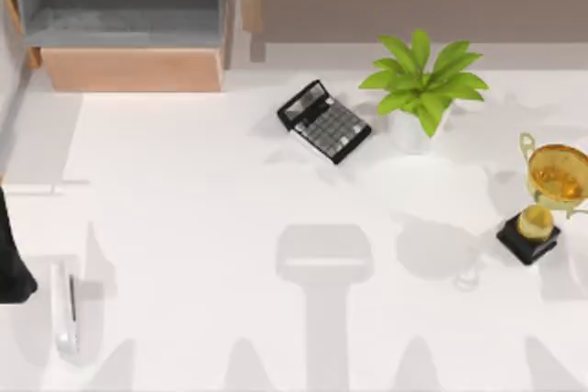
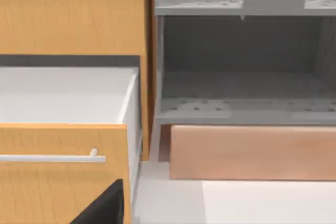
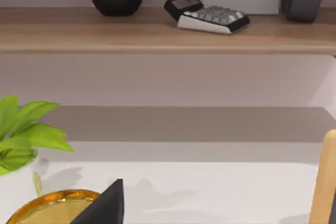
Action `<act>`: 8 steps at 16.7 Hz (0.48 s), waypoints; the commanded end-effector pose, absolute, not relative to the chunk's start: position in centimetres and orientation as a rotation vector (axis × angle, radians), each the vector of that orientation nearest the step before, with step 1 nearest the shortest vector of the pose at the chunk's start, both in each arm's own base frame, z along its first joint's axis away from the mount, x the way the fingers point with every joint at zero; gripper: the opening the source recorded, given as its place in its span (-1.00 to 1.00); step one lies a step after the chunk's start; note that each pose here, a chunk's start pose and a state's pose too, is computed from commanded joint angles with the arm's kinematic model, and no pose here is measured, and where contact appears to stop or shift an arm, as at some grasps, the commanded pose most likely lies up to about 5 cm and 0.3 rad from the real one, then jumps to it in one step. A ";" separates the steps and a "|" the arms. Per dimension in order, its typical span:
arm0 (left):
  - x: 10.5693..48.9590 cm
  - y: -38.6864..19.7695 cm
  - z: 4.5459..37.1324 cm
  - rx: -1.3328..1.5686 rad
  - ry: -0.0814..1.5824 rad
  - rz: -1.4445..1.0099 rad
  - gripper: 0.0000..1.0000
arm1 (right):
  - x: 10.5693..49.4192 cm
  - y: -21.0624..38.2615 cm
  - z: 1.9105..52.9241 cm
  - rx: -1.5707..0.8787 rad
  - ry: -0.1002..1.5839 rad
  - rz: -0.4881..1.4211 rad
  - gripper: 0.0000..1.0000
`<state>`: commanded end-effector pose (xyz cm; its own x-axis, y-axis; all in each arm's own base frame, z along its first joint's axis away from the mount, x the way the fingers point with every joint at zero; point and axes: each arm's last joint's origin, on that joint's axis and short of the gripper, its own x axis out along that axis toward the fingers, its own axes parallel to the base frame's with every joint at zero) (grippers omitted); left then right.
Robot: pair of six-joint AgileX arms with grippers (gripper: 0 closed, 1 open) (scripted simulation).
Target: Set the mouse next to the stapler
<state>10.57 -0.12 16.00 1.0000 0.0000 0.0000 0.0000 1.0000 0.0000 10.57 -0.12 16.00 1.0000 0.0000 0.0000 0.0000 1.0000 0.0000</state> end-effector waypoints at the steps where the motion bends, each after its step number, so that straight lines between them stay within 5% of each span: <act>1: 10.6 -0.1 16.0 0.000 0.000 0.000 1.00 | 10.6 -0.1 16.0 0.000 0.000 0.000 1.00; 8: 10.8 0.9 20.6 0.078 0.084 0.094 1.00 | 10.6 -0.1 16.0 0.000 0.000 0.000 1.00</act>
